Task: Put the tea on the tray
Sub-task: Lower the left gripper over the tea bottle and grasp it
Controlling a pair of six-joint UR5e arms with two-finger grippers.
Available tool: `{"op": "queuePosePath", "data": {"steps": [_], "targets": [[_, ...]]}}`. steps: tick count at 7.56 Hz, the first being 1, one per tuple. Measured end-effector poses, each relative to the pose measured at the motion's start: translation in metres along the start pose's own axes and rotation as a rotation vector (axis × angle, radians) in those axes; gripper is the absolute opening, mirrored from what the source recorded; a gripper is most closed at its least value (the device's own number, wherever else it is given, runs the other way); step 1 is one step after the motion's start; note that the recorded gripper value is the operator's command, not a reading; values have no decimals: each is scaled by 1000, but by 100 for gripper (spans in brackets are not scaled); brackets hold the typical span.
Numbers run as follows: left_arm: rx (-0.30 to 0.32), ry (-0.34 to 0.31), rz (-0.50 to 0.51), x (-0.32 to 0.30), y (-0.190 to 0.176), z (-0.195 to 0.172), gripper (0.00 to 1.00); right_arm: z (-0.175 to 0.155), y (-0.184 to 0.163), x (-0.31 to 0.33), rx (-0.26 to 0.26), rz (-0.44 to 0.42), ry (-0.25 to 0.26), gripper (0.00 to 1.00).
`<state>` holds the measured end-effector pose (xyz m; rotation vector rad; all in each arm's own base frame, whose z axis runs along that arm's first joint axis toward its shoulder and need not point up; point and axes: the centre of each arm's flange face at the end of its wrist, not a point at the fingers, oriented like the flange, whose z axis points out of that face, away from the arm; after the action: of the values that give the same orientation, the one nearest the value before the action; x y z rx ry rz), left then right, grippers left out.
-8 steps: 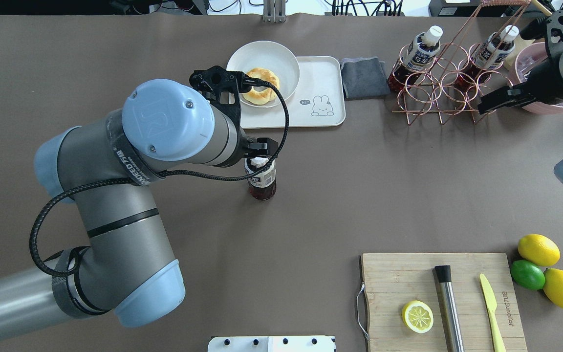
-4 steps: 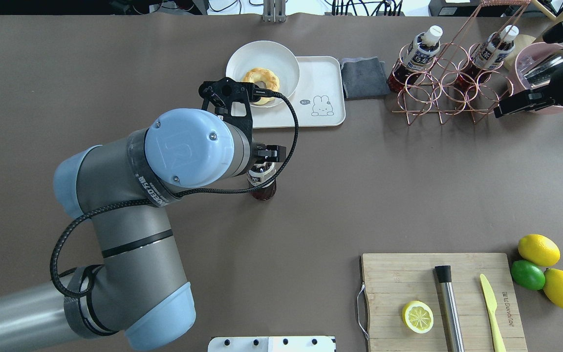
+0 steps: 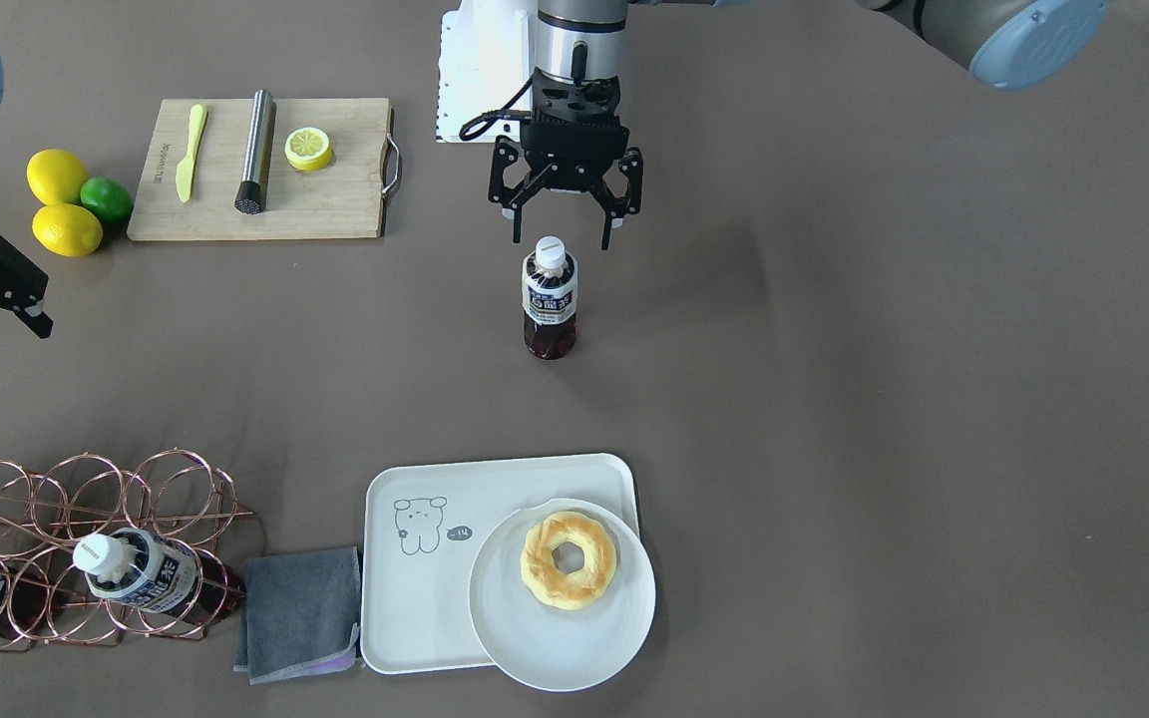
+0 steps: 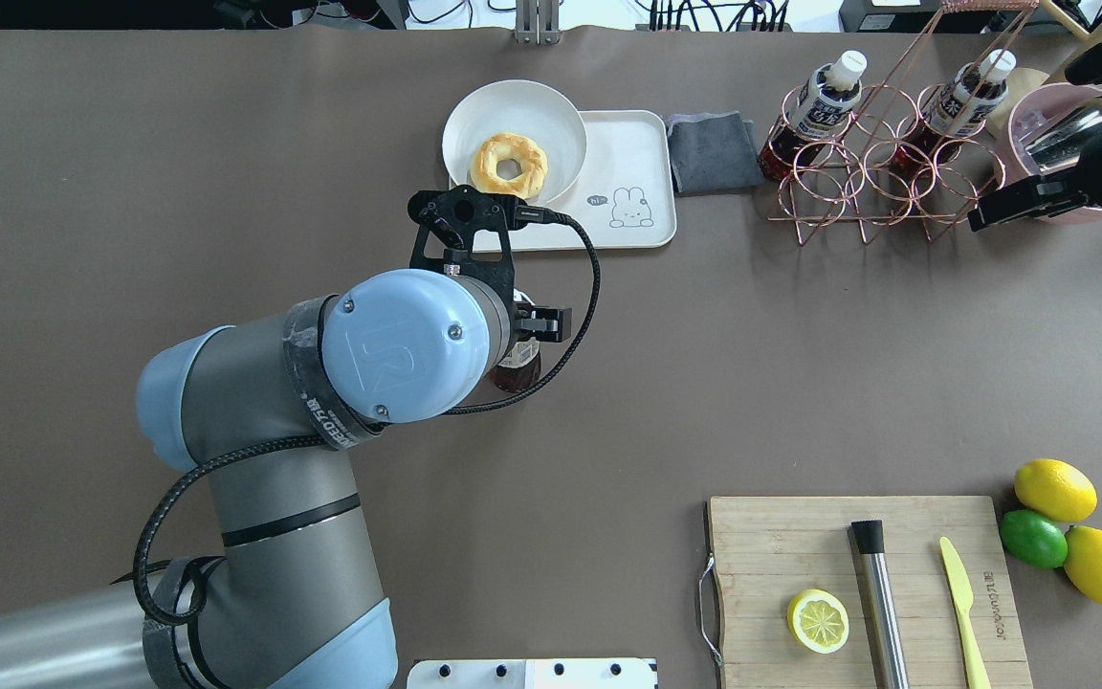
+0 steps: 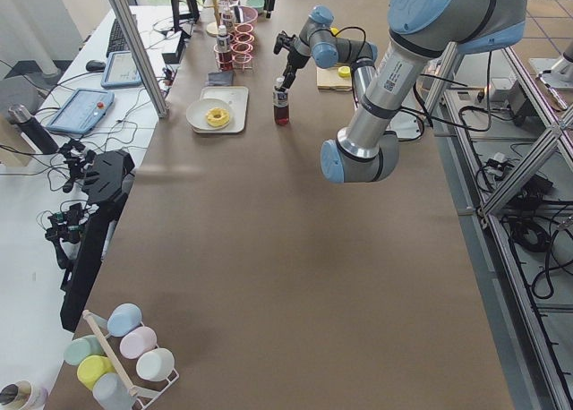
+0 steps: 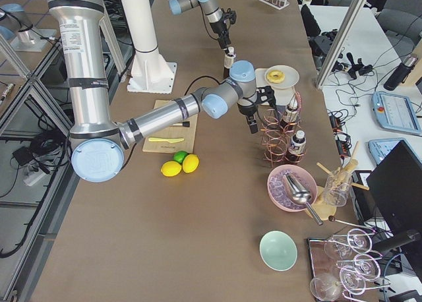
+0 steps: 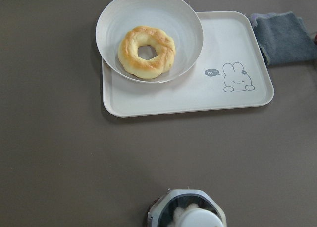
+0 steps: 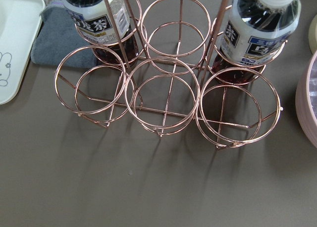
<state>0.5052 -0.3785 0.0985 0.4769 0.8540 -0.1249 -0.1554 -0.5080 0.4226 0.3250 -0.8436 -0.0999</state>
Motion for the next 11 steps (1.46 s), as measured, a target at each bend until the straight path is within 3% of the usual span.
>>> {"op": "queuePosePath", "data": {"steps": [3, 7, 11], "targets": [[45, -16, -7, 7, 11, 2, 82, 0, 0, 0, 1, 0, 1, 100], [57, -11, -9, 12, 10, 0, 80, 0, -1, 0, 2, -1, 2, 100], [92, -26, -9, 16, 5, 3, 67, -1, -3, -2, 6, -2, 0, 100]]}}
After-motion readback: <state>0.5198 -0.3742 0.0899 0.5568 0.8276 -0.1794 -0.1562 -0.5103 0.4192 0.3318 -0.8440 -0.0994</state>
